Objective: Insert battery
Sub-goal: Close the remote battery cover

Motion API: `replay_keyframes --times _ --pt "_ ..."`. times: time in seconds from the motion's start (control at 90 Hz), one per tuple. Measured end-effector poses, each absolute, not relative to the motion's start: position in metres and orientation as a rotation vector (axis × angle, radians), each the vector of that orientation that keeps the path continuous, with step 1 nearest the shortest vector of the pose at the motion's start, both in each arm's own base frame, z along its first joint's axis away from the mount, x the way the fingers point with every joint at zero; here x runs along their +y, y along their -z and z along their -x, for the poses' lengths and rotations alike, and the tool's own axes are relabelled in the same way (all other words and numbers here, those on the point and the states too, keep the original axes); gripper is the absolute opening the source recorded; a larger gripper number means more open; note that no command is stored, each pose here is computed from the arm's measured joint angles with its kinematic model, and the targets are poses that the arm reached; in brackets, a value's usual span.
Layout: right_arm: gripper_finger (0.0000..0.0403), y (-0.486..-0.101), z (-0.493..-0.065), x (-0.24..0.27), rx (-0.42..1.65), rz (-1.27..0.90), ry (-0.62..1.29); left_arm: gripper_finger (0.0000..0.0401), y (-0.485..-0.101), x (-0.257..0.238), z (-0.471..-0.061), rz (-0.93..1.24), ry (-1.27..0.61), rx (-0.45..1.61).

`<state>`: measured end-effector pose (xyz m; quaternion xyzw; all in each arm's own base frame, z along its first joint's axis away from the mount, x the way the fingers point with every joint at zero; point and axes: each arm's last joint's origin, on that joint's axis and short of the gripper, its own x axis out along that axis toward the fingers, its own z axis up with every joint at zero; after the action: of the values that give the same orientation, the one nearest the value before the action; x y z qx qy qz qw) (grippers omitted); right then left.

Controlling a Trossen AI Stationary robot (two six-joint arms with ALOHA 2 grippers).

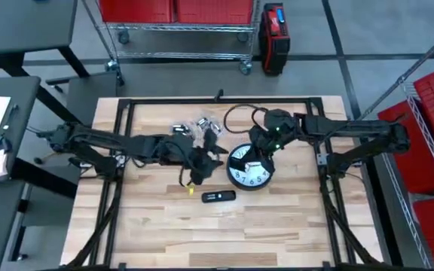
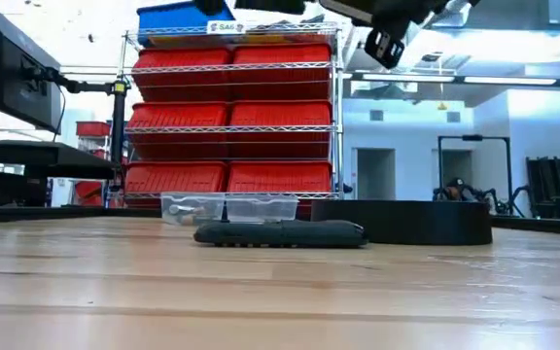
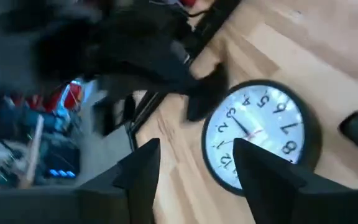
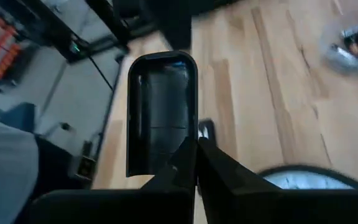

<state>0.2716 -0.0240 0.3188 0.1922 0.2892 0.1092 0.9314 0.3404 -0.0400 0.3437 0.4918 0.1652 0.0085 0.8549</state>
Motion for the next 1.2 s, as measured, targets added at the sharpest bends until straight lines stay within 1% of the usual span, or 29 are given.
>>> replay_keyframes --times 0.2,0.467,0.6,0.722,1.056,1.1,1.2 --pt "0.0000 -0.320 -0.271 -0.024 0.595 -0.423 -0.242 0.0177 -0.344 -0.043 -0.359 -1.076 -0.039 0.306" --pt "0.0000 -0.319 -0.271 -0.024 0.603 -0.434 -0.271 0.0176 -0.343 -0.043 -0.358 -1.089 -0.020 0.317" --pt "0.0000 -0.320 -0.270 -0.025 0.600 -0.441 -0.294 0.0170 -0.343 -0.046 -0.358 -1.133 -0.007 0.312" --pt "0.0000 -0.320 -0.270 -0.025 0.600 -0.441 -0.299 0.0140 -0.343 -0.048 -0.357 -1.166 0.004 0.310" --pt "0.0000 -0.320 -0.270 -0.025 0.603 -0.452 -0.320 0.0016 -0.342 -0.049 -0.357 -1.175 0.013 0.314" --pt "0.0000 -0.320 -0.270 -0.025 0.603 -0.453 -0.321 0.0009 -0.342 -0.050 -0.357 -1.171 0.017 0.314" --pt "0.0000 -0.320 -0.270 -0.025 0.601 -0.455 -0.326 0.0009 -0.342 -0.053 -0.357 -1.139 0.018 0.309"
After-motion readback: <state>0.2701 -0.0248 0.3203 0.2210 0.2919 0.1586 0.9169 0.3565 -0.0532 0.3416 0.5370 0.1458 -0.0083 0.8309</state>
